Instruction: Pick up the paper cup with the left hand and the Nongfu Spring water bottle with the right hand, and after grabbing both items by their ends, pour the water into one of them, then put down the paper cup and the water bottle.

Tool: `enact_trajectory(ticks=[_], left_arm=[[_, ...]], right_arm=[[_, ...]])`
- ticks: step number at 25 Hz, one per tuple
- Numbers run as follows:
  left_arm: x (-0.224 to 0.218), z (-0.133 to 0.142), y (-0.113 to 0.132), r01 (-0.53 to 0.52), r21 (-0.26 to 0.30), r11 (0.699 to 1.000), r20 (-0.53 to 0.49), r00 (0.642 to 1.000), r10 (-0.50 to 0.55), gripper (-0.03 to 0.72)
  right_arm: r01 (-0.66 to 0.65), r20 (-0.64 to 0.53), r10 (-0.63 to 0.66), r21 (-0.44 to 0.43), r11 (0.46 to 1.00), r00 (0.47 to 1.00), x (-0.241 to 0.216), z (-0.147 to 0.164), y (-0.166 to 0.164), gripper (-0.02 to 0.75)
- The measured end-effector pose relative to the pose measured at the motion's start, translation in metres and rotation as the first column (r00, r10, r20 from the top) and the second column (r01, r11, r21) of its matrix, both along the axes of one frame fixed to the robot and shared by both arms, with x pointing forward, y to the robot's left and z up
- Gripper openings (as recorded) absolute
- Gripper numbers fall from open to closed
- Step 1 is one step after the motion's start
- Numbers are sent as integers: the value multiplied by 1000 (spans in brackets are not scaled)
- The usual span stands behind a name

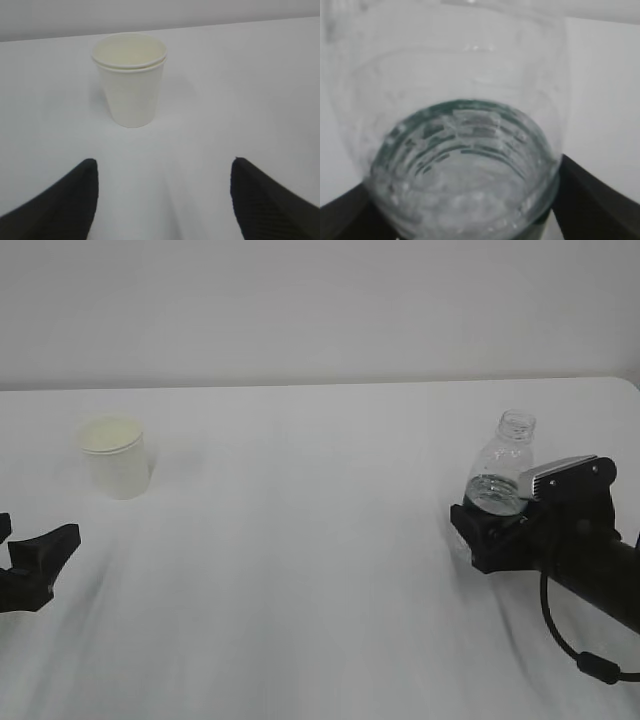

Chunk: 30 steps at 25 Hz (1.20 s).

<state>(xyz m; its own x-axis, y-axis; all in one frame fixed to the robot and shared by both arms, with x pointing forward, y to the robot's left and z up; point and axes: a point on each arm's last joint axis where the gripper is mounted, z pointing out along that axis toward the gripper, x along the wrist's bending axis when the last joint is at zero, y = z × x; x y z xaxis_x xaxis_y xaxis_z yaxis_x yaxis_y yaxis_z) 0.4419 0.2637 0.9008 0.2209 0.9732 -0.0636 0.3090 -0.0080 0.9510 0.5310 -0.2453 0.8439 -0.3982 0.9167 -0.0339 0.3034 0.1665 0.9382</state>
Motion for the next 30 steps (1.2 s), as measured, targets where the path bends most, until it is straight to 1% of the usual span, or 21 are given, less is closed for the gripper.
enact_trajectory(ticks=[9, 12, 15, 23, 26, 28, 30], left_arm=[[0, 0, 0, 0, 0, 1000, 0, 1000, 0, 591], [0, 0, 0, 0, 0, 1000, 0, 1000, 0, 591], [0, 0, 0, 0, 0, 1000, 0, 1000, 0, 591], [0, 0, 0, 0, 0, 1000, 0, 1000, 0, 591], [0, 0, 0, 0, 0, 1000, 0, 1000, 0, 591], [0, 0, 0, 0, 0, 1000, 0, 1000, 0, 589], [0, 0, 0, 0, 0, 1000, 0, 1000, 0, 589]], right_arm=[[-39, 52, 39, 0, 999, 998, 13, 7, 4, 615], [-43, 54, 43, -1, 999, 998, 13, 7, 5, 587], [-43, 53, 43, 1, 999, 998, 13, 7, 5, 577], [-40, 37, 40, 12, 999, 999, 13, 6, 5, 574], [-40, 8, 40, 0, 999, 999, 12, 3, 4, 544], [-44, 3, 44, -2, 999, 999, 12, 3, 5, 513], [-48, 3, 49, -3, 999, 999, 12, 3, 5, 500]])
